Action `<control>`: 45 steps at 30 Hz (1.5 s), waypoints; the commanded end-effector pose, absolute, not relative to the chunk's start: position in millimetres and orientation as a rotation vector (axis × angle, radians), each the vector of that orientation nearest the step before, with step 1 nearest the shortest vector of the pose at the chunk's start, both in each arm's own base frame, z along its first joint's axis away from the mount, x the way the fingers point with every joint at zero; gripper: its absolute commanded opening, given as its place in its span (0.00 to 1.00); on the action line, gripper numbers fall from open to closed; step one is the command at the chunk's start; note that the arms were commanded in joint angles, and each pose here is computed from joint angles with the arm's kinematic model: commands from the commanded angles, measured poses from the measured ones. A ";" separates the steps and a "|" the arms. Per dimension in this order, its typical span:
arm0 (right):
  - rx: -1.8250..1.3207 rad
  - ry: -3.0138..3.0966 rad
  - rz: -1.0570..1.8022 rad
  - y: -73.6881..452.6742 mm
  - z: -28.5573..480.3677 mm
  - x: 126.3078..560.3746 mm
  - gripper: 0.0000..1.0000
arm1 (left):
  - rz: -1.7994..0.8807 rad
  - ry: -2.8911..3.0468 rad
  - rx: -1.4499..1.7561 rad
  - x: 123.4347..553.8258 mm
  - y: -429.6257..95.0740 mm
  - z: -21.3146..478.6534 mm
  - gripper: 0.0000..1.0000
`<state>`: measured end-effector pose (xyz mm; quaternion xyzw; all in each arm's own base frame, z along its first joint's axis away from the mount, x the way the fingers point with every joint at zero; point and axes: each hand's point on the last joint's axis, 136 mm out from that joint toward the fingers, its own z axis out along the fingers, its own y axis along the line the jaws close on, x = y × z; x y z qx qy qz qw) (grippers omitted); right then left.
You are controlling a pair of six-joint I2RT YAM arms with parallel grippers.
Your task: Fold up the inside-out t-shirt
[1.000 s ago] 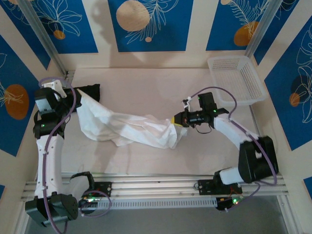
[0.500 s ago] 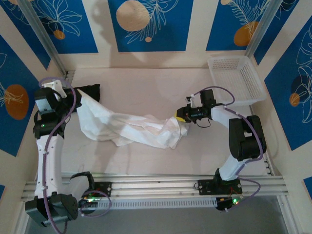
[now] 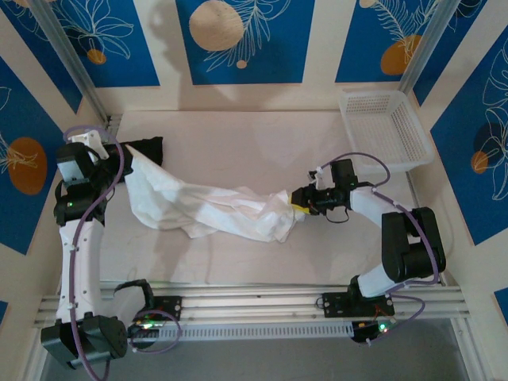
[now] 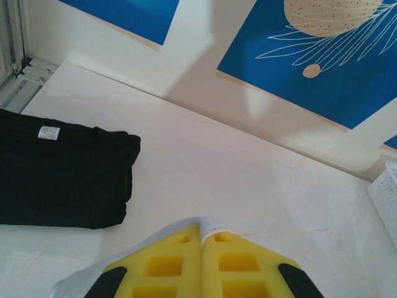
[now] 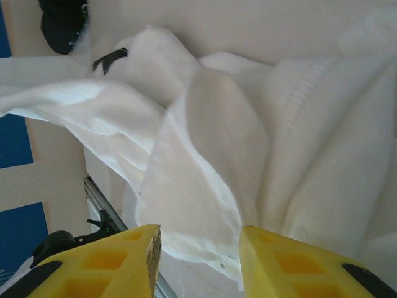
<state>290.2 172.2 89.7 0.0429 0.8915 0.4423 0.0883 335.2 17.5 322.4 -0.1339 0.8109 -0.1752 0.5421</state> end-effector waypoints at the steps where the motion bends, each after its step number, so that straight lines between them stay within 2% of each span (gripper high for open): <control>1: 0.102 2.682 1.280 170.1 84.5 280.2 0.40 | -0.424 1.887 -0.302 337.3 18.5 330.1 0.00; 17: 0.051 2.697 1.308 184.0 79.1 281.3 0.40 | -0.423 1.888 -0.301 337.3 18.6 329.6 0.00; 33: 0.046 2.678 1.272 179.2 88.9 280.5 0.17 | -0.429 1.887 -0.298 337.5 17.5 329.7 0.00; 41: 0.026 2.650 1.280 179.4 99.8 279.2 0.01 | -0.430 1.889 -0.299 337.2 17.4 329.1 0.00; 45: 0.002 2.591 1.317 181.5 119.1 282.5 0.00 | -0.432 1.886 -0.300 337.1 17.4 330.0 0.00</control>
